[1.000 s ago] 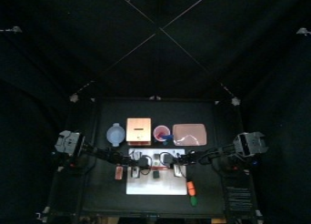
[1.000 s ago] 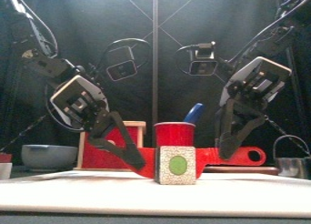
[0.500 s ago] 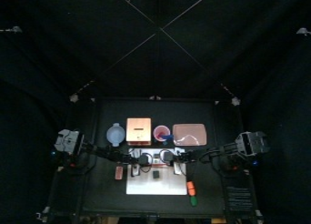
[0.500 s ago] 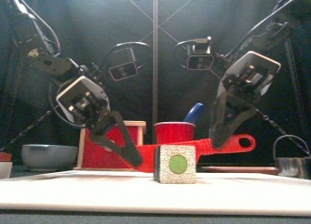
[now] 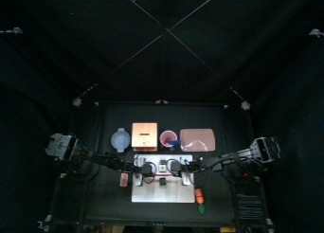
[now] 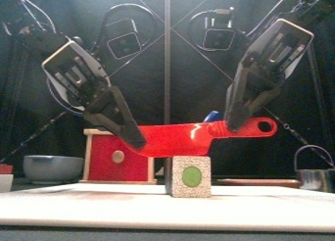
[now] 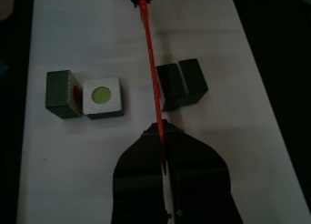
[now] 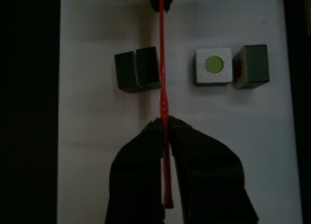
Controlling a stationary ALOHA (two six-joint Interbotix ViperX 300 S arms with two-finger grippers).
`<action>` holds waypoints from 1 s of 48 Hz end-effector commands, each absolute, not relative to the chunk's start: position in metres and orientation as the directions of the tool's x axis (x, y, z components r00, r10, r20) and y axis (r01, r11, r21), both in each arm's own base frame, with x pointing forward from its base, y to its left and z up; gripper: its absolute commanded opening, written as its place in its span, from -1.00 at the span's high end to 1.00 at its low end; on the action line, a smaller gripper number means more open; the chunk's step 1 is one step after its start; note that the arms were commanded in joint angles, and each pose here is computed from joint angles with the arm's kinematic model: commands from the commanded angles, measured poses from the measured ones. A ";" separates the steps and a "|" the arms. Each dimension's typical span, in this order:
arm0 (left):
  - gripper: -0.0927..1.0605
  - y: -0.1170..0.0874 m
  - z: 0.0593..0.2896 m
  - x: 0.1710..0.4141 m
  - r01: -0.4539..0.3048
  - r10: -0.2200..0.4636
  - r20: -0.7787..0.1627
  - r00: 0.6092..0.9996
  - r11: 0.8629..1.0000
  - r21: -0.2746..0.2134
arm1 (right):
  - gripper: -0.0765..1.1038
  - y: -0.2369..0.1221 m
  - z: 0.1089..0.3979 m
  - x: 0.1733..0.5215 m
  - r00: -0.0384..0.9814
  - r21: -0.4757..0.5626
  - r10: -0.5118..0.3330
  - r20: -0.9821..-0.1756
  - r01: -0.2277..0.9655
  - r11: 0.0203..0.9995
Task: Cut the sushi into 4 pieces with the knife
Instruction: Cut the sushi into 4 pieces
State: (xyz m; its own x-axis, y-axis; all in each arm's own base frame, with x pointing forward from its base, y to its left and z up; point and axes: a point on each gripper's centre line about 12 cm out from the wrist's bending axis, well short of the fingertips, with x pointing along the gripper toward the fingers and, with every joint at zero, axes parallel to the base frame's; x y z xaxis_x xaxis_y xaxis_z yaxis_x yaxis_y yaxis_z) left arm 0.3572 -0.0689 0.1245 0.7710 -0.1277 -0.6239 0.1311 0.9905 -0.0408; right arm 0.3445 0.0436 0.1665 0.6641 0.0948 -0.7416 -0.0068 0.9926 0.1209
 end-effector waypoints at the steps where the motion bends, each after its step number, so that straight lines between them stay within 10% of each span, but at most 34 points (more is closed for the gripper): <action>1: 0.50 -0.081 0.137 0.362 0.156 -0.154 -0.592 0.791 0.987 -0.048 | 0.76 0.044 0.186 0.349 0.708 0.123 0.099 -0.699 -0.018 0.992; 48: 0.50 -0.104 0.093 0.370 0.166 -0.172 -0.675 0.717 0.983 -0.074 | 0.76 0.046 0.147 0.354 0.637 0.137 0.096 -0.765 0.015 0.990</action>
State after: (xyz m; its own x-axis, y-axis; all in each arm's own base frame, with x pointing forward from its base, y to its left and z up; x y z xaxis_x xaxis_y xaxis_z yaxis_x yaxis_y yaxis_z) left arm 0.3672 -0.0956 0.0912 0.7168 -0.1553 -0.6798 0.1425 0.9869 -0.0752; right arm 0.3475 0.0504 0.1371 0.6039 0.1014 -0.7906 0.0037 0.9915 0.1301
